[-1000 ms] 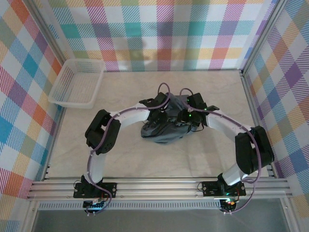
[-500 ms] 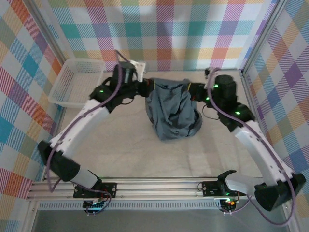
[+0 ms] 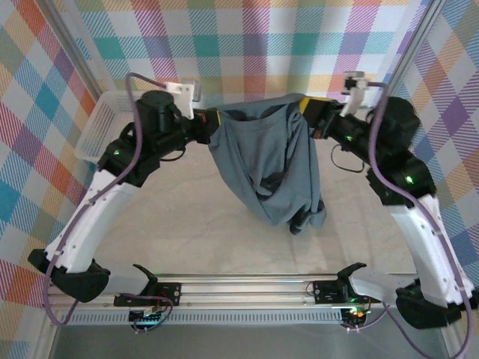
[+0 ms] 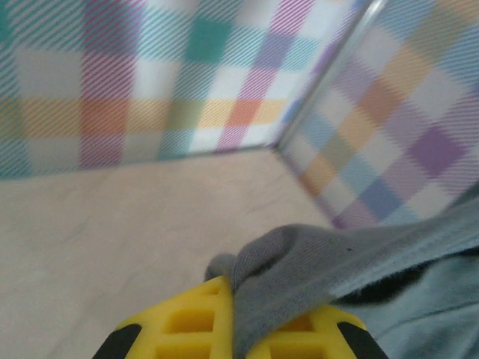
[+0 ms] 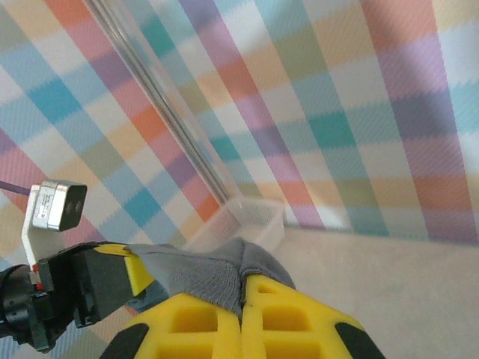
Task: Fold the inside-out t-shirt
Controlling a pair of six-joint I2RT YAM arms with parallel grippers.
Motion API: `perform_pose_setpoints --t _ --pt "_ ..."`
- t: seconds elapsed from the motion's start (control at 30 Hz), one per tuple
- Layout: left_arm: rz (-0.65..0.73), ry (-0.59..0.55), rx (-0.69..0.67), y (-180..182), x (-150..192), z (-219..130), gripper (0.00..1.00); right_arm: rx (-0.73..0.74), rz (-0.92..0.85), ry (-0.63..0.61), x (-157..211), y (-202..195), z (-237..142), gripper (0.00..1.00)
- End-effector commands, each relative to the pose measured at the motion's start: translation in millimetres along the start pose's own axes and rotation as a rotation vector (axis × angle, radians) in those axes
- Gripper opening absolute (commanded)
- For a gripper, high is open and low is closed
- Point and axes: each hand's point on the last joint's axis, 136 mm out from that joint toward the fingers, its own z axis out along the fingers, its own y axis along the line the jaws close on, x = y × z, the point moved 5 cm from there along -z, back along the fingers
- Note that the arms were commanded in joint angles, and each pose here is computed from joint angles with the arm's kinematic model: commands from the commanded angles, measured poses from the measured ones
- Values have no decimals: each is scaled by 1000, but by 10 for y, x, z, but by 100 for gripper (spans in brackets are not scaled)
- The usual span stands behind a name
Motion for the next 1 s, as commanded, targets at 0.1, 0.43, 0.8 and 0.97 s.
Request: perform_pose_setpoints --t 0.1,0.43,0.8,0.97 --pt "-179 275 -372 1363 1164 931 15 131 165 370 898 -711 822 0" --pt "-232 395 22 433 1772 1065 54 139 304 470 1238 -921 1185 0" --pt "-72 403 -73 343 2153 1815 80 42 395 475 1140 -719 1141 0" --pt "-89 408 45 225 2155 2072 26 180 417 483 1197 -960 1159 0"
